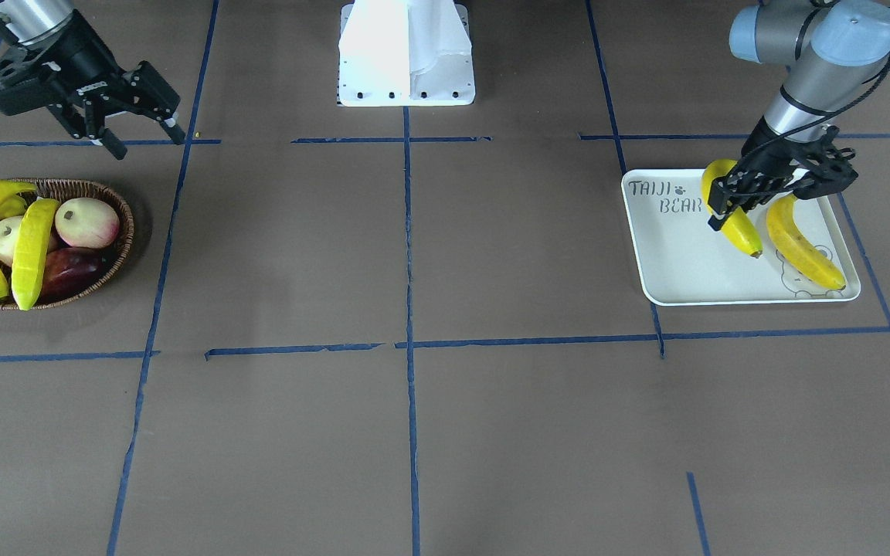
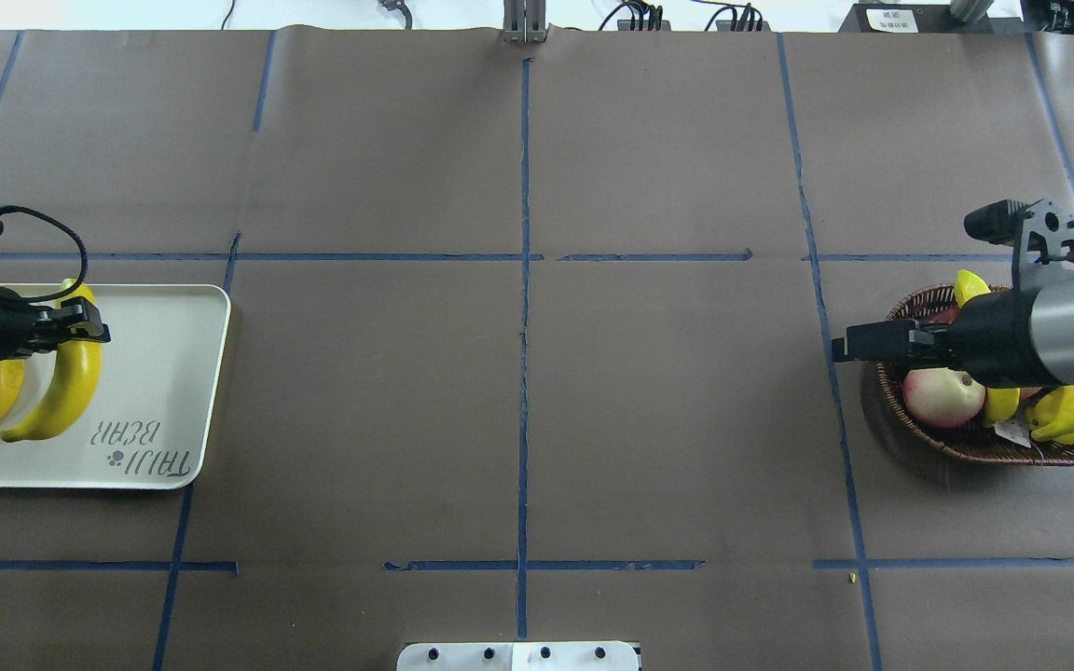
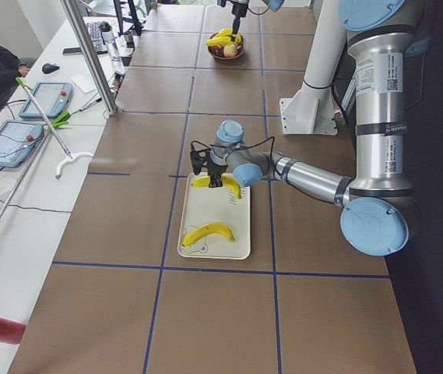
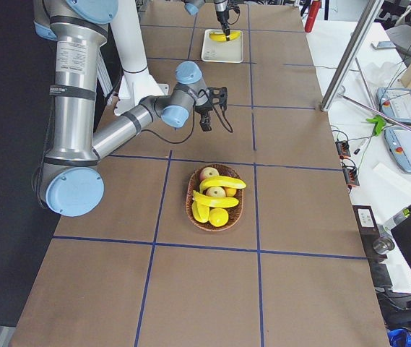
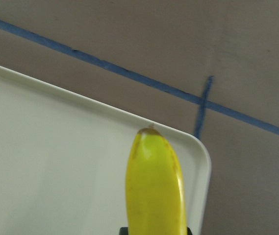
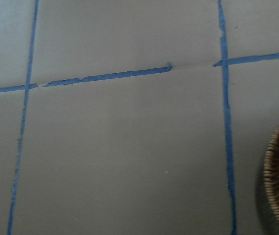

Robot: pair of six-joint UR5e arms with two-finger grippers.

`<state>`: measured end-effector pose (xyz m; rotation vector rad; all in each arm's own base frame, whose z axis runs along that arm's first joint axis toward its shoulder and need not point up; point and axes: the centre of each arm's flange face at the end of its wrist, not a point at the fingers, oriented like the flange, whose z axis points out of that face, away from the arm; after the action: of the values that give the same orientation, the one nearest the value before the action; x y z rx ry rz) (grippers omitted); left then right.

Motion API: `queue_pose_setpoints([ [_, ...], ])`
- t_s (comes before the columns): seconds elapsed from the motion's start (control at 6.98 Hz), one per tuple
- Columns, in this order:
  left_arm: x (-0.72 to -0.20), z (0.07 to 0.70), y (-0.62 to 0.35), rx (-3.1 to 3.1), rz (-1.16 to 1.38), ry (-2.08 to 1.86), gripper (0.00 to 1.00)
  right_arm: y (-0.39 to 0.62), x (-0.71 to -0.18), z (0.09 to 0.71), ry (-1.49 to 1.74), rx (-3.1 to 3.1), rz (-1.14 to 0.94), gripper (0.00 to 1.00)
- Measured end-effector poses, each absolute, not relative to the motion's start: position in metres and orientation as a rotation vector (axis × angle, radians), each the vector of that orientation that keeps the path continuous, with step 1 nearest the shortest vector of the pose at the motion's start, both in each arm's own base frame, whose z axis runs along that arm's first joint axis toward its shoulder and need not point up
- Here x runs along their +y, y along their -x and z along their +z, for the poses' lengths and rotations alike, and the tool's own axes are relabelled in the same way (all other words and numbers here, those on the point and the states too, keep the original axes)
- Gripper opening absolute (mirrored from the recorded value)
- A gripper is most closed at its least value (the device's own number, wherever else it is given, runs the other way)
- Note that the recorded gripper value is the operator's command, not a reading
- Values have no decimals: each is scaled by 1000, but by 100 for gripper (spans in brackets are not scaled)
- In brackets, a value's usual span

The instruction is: Transfer all bananas from basket to plate

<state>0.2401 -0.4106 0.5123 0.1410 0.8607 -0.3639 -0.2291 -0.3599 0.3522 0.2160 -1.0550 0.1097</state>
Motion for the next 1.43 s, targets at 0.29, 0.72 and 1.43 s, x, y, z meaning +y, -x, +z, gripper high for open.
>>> queue_pose_setpoints([
  [0.29, -410, 553, -229, 770, -337, -163, 40, 188, -390, 391, -229, -1016, 62, 100],
  [0.72, -416, 561, -235, 757, -329, -162, 100, 141, -416, 431, -236, -994, 30, 100],
  [1.43, -437, 501, -260, 869, -301, -186, 100, 99, -416, 515, -237, -901, -57, 100],
])
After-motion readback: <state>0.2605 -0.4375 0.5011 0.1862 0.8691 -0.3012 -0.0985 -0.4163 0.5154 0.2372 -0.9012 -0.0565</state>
